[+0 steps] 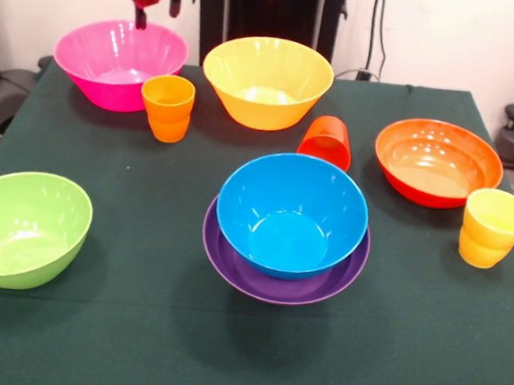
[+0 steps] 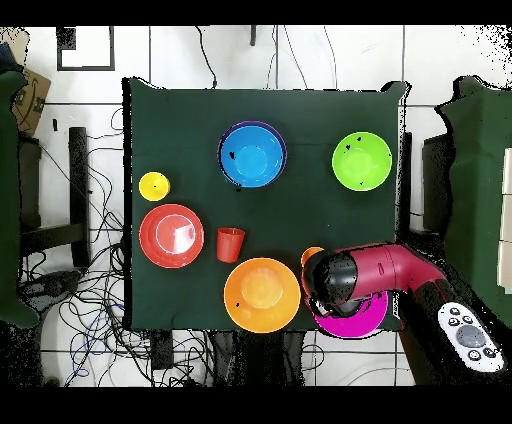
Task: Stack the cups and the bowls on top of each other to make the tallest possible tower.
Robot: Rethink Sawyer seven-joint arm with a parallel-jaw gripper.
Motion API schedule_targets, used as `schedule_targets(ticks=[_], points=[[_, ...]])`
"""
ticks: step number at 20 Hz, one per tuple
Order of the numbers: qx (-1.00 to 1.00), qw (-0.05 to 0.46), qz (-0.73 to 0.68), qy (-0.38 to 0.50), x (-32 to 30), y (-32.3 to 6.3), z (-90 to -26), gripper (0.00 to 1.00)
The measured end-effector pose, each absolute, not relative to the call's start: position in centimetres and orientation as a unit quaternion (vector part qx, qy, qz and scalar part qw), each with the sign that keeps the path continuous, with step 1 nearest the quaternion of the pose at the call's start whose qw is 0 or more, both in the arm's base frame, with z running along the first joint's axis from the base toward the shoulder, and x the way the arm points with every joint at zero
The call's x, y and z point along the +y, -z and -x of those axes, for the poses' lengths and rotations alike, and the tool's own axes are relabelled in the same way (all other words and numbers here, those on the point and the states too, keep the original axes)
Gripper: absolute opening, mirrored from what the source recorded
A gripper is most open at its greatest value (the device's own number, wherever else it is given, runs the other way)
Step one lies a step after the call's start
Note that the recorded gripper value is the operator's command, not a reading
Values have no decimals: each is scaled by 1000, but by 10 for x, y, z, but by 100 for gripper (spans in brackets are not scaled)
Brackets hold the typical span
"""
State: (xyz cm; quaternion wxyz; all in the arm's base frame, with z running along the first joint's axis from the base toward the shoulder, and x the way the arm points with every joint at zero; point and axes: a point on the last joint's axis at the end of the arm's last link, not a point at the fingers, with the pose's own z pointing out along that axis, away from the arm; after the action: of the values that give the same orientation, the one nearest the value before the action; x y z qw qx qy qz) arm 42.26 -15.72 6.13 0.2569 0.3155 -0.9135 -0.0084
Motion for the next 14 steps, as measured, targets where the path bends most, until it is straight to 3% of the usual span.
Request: schedule_targets(ticks=[14], points=[[-906,253,-339,19,-133,-60,-405,100]])
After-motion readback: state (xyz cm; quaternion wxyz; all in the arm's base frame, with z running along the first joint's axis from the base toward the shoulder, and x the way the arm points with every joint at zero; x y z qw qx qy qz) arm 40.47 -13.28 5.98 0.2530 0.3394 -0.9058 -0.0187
